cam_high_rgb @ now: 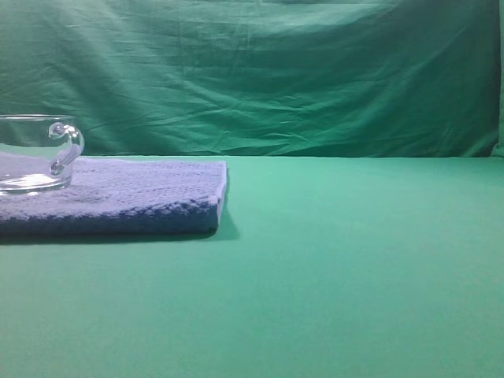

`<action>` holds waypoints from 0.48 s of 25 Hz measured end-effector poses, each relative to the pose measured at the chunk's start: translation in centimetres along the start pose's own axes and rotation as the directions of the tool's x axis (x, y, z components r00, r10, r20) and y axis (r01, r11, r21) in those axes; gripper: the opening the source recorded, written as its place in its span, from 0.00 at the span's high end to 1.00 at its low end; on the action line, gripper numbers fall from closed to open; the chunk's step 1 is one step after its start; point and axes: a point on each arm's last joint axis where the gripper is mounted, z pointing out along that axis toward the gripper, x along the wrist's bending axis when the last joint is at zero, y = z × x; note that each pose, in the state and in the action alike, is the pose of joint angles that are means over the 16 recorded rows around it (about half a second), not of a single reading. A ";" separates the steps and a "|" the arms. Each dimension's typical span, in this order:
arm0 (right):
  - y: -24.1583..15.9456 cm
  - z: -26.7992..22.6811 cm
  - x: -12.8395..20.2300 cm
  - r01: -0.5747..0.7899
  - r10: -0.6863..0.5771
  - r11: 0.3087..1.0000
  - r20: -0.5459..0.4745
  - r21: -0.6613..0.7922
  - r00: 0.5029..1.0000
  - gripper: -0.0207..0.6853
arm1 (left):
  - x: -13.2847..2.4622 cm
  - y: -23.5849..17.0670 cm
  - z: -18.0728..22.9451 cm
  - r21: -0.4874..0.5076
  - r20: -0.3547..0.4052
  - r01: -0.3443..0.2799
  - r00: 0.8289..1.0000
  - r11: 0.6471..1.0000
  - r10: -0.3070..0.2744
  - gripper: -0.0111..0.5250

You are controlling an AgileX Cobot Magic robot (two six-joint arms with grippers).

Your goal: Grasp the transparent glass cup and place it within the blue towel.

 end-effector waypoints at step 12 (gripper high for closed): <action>-2.6 0.5 -0.6 -0.017 0.010 0.997 0.089 0.074 0.996 0.97 | 0.0 0.0 0.0 0.000 0.000 0.000 1.000 1.000 0.000 0.98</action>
